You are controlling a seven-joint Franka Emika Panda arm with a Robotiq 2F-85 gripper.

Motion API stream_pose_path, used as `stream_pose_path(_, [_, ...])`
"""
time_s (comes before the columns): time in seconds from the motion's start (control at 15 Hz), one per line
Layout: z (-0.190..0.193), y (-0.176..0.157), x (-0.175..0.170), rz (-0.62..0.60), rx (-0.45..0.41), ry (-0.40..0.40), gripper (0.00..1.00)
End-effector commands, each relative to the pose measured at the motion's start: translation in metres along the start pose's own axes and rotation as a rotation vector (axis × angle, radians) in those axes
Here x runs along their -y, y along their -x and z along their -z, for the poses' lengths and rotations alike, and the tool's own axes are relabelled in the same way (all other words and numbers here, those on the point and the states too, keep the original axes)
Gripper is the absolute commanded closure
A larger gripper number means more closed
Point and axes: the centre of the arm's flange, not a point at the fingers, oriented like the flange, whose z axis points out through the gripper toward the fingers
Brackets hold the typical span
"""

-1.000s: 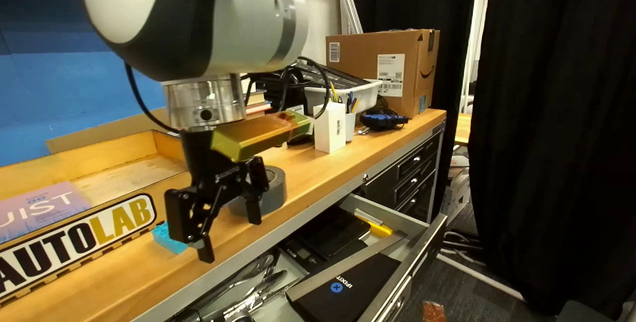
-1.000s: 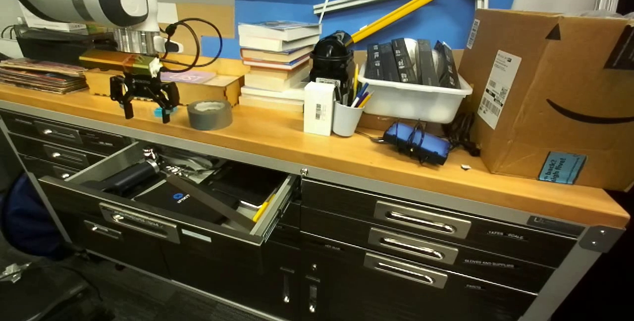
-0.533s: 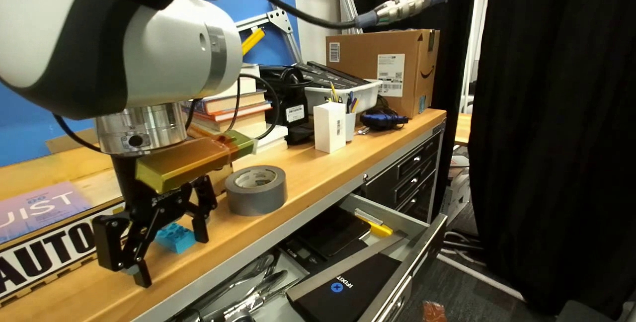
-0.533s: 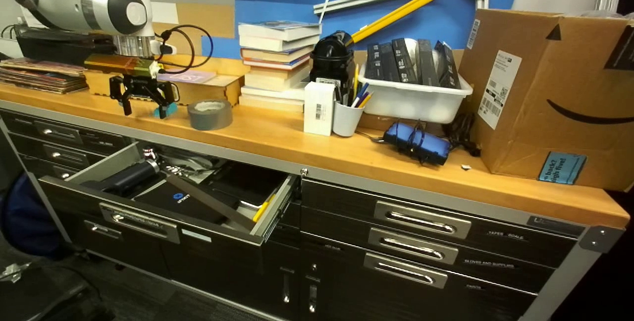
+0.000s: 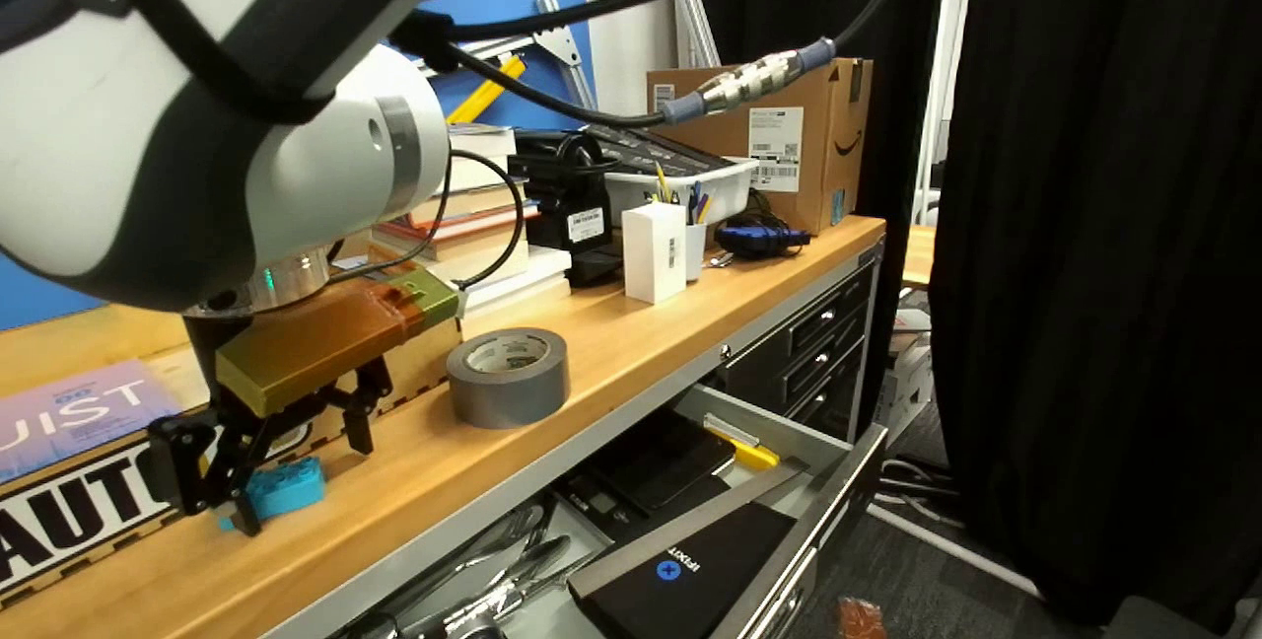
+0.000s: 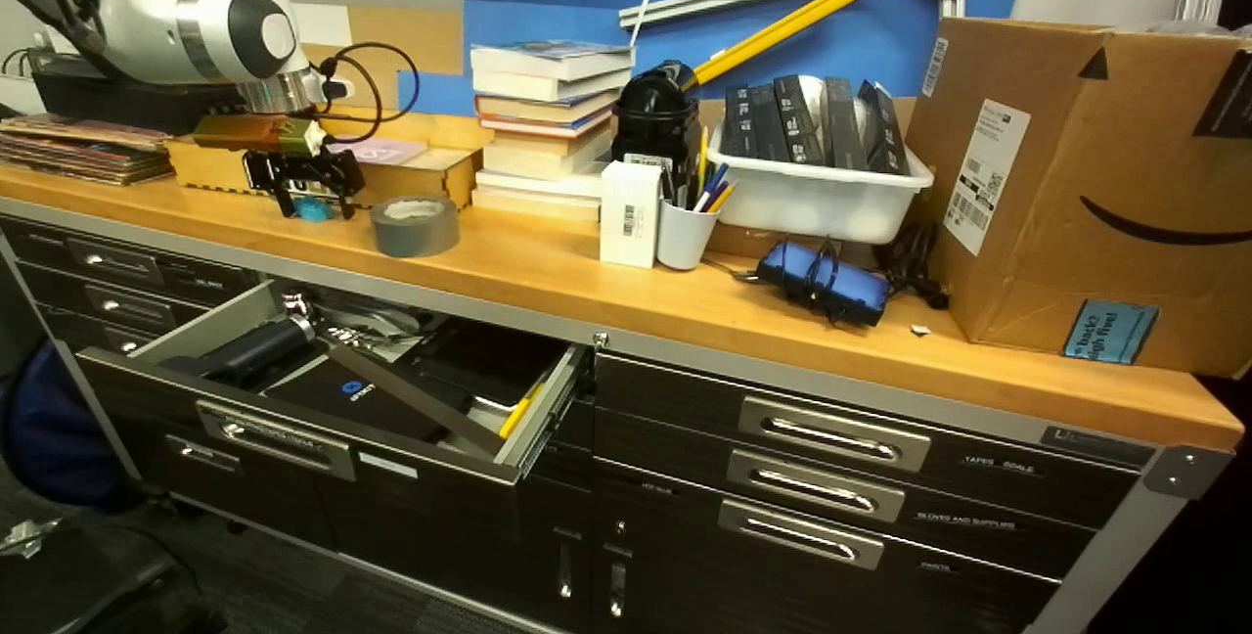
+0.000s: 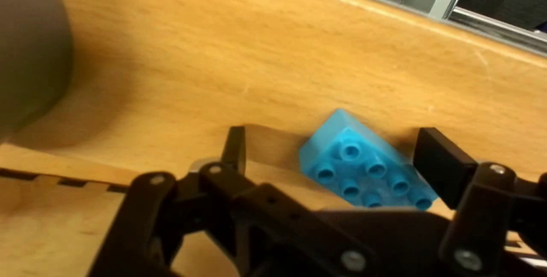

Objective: Put the blue lego brick in the open drawer then close the drawer

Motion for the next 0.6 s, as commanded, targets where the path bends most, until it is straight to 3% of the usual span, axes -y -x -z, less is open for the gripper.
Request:
stream_pose_path(0.0, [0.007, -0.018, -0.003, -0.04, -0.057, 0.055, 0.0])
stream_pose_path(0.07, [0.008, -0.019, -0.005, -0.045, -0.052, 0.06, 0.0])
stream_pose_path(0.13, [0.007, -0.019, -0.005, -0.043, -0.04, 0.067, 0.25])
stream_pose_path(0.27, [0.006, -0.019, -0.006, -0.038, -0.029, 0.069, 0.34])
stream_pose_path(0.53, [0.009, -0.007, -0.013, -0.048, 0.001, 0.063, 0.66])
